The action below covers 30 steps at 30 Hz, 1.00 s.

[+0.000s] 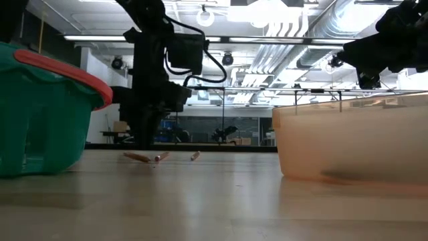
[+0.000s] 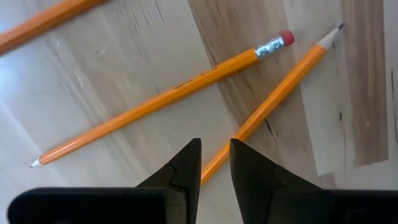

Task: Sort pens & pencils
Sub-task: Put the left yellow pencil into the blue bin

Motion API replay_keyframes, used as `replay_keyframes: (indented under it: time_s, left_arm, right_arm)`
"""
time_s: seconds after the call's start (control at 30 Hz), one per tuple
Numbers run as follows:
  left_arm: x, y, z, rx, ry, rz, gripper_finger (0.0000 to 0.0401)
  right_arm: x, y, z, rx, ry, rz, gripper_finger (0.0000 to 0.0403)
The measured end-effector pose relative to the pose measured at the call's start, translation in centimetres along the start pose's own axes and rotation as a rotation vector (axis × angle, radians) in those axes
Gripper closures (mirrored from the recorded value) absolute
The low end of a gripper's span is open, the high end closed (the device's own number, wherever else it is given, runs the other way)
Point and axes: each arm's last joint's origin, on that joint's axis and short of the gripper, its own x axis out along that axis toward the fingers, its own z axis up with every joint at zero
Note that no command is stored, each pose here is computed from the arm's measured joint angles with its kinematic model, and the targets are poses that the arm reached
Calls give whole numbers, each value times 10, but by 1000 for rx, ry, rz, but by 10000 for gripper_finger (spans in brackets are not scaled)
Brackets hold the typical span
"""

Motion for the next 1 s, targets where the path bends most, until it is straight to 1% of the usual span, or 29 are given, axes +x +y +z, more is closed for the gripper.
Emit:
replay_keyframes:
  time_s: [0.27, 0.37, 0.77, 0.87, 1.0]
  left_arm:
    - [1, -6, 1, 96, 21, 14, 330]
    - [1, -9, 2, 128, 19, 3, 330]
    - [15, -19, 11, 246, 55, -2, 329]
    - [18, -19, 13, 277, 75, 35, 329]
    - [19, -19, 13, 279, 86, 48, 329]
  right_arm:
    - [0, 0, 0, 0, 0, 0, 306]
    - [0, 0, 0, 0, 0, 0, 306]
    - [0, 0, 0, 0, 0, 0, 306]
    - [0, 0, 0, 0, -1, 0, 306]
    - [0, 0, 0, 0, 0, 0, 306]
